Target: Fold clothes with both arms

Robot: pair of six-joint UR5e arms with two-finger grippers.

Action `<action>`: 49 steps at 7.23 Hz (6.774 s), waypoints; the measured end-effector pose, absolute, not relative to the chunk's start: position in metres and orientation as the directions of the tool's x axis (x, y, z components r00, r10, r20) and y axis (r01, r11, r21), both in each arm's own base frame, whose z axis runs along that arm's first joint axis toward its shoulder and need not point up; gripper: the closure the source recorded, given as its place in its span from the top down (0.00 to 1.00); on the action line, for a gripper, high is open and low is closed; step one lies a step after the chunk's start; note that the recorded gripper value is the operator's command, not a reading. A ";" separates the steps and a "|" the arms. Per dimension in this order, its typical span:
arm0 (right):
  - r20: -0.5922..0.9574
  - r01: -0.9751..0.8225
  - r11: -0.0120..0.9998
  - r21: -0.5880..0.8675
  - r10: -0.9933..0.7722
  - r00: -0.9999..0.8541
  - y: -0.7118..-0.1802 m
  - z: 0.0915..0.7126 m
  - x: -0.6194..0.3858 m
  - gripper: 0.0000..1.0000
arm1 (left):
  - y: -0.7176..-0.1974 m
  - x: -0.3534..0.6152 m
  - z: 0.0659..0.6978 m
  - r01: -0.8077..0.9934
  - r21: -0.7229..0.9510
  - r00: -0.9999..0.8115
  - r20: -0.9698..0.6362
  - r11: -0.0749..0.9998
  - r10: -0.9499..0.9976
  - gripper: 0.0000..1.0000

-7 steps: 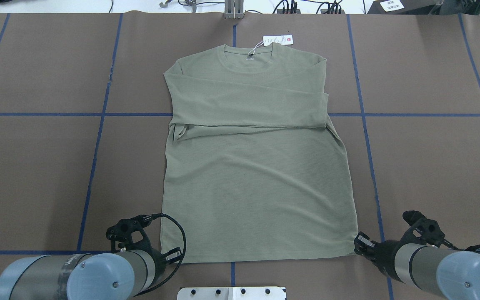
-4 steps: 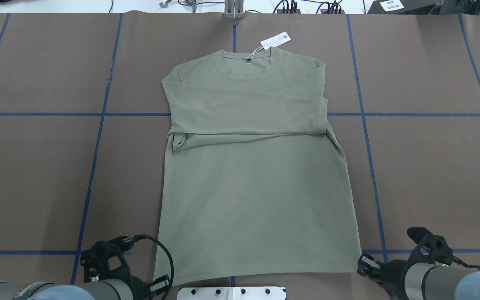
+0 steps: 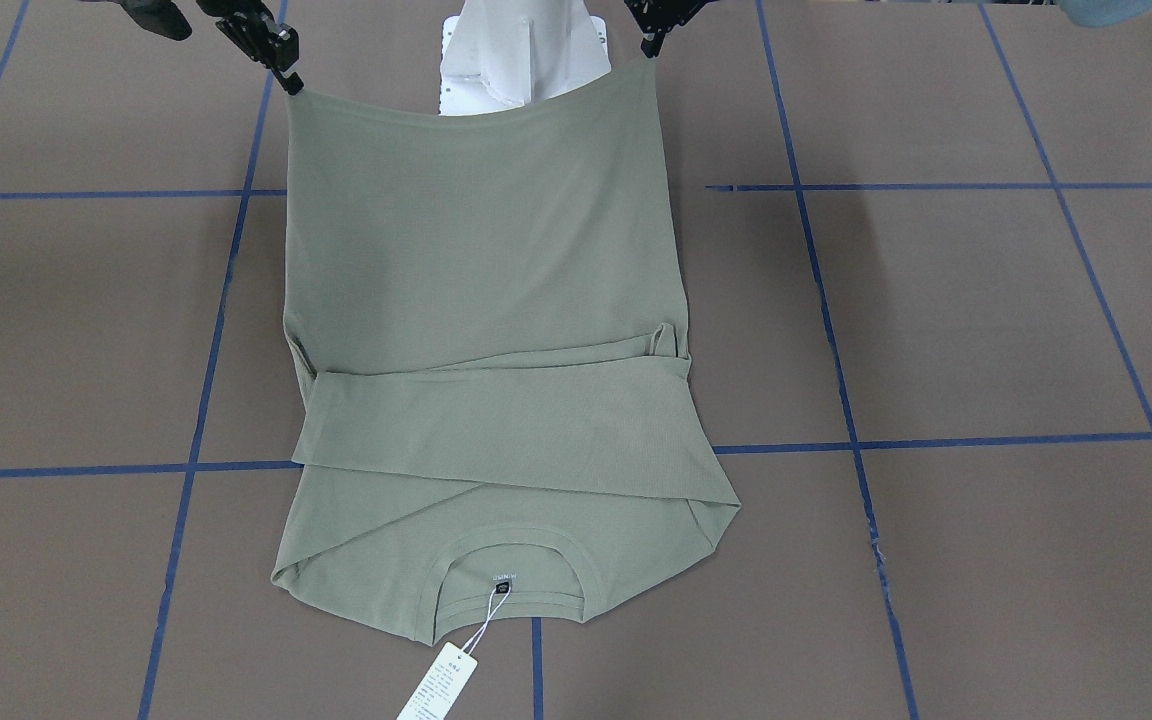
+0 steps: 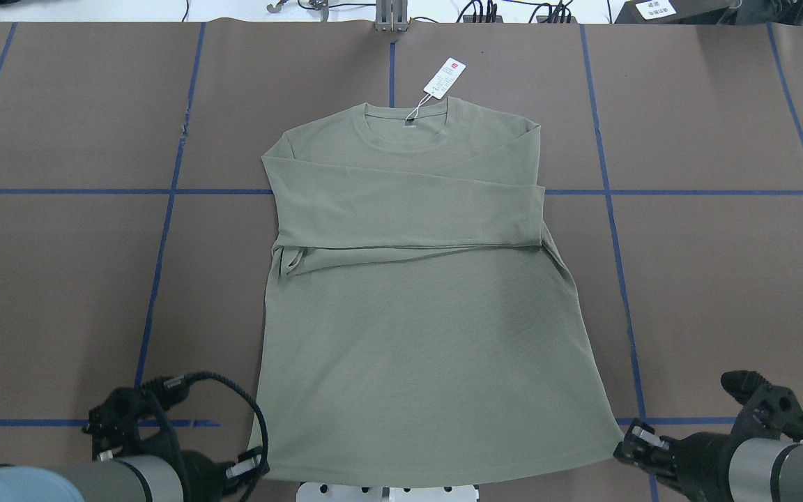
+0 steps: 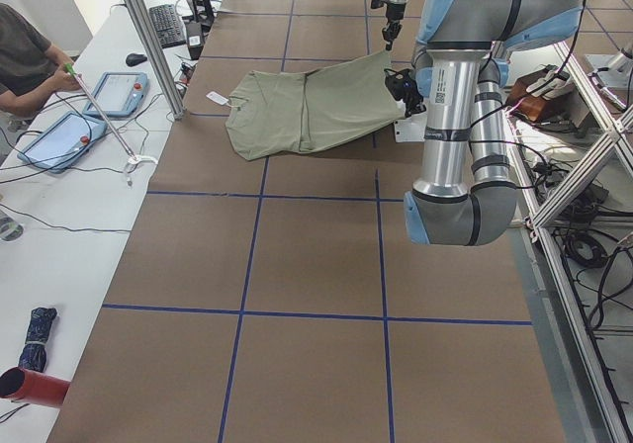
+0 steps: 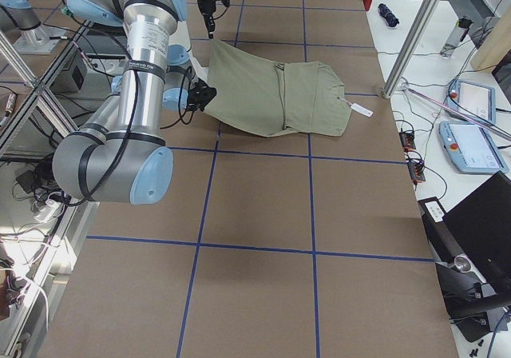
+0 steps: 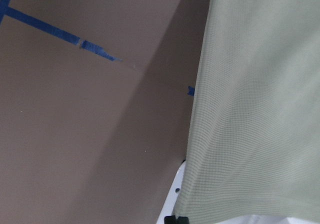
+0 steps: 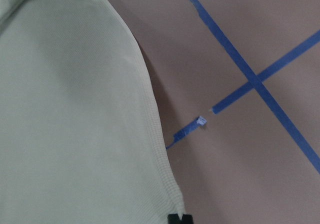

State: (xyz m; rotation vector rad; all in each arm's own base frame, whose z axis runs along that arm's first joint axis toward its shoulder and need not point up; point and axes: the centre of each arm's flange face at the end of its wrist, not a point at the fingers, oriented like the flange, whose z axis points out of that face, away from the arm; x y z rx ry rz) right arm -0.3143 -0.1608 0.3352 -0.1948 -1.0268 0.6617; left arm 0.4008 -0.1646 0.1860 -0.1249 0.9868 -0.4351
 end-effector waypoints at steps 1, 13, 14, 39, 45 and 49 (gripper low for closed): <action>0.750 -0.442 0.800 -0.406 0.568 0.339 -0.192 0.336 -0.301 0.00 | -0.206 0.394 0.175 0.335 -0.234 0.453 -0.809 0.913 -0.374 0.00; 0.615 -0.486 0.869 -0.087 0.431 0.660 -0.667 0.335 -0.419 0.36 | -0.617 0.472 0.332 0.657 0.092 0.484 -0.812 0.748 -0.325 0.51; 0.618 -0.485 0.871 -0.084 0.427 0.660 -0.674 0.338 -0.425 0.43 | -0.621 0.474 0.337 0.661 0.096 0.483 -0.813 0.744 -0.324 0.58; 0.695 -0.299 0.850 -0.435 0.527 0.489 -0.228 0.391 -0.352 0.00 | -0.467 0.458 0.237 0.390 -0.139 0.295 -0.918 0.910 -0.266 0.68; 0.671 -0.035 0.844 -0.535 0.450 0.590 -0.088 0.350 -0.387 1.00 | -0.398 0.511 0.242 0.250 -0.283 0.323 -0.877 0.926 -0.355 0.74; 0.674 -0.299 0.806 -0.510 0.591 0.443 -0.211 0.364 -0.353 1.00 | -0.374 0.537 0.270 0.225 -0.292 0.385 -0.850 0.930 -0.360 0.62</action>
